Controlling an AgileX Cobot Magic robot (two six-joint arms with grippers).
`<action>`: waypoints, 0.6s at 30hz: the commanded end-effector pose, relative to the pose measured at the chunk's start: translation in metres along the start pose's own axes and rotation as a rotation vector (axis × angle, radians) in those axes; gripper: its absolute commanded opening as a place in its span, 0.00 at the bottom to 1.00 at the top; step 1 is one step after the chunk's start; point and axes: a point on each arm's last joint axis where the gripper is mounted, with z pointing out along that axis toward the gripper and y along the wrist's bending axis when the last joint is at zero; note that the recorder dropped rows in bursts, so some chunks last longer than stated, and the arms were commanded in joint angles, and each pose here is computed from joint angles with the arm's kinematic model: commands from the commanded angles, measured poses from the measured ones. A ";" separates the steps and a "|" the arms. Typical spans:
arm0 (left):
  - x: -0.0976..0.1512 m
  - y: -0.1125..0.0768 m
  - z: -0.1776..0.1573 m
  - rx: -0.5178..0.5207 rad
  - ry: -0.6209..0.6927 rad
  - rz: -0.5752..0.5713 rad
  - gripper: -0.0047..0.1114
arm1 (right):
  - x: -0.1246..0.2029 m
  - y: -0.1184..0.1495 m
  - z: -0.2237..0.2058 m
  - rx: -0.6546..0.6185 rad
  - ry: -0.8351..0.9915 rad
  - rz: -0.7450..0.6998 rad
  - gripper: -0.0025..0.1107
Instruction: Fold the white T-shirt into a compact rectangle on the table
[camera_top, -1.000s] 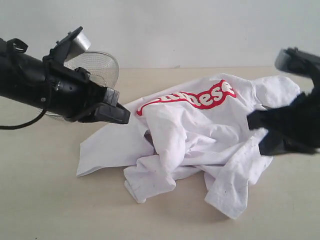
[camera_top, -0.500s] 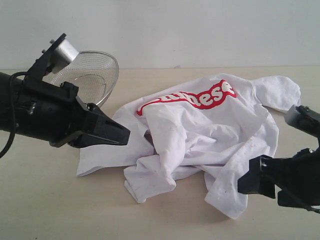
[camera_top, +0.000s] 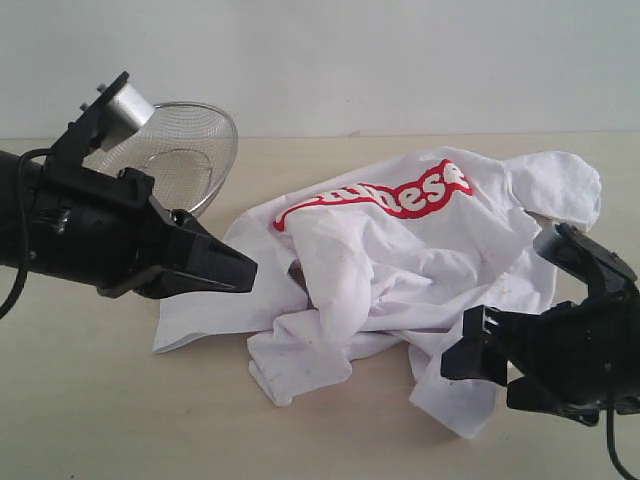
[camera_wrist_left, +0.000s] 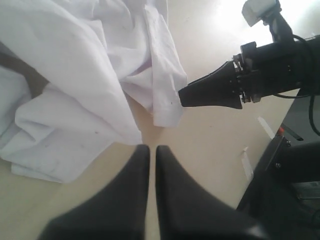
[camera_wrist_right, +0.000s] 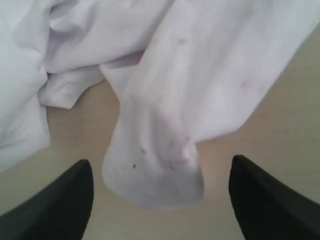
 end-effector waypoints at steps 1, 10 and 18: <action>-0.001 -0.001 0.000 -0.005 -0.016 0.004 0.08 | -0.005 -0.002 0.011 -0.010 0.009 -0.025 0.61; -0.001 -0.001 0.000 -0.004 -0.015 0.009 0.08 | -0.011 0.001 0.019 -0.037 0.050 -0.098 0.05; 0.000 -0.001 0.000 -0.007 -0.011 0.015 0.08 | -0.004 0.007 0.002 -0.031 0.093 -0.161 0.02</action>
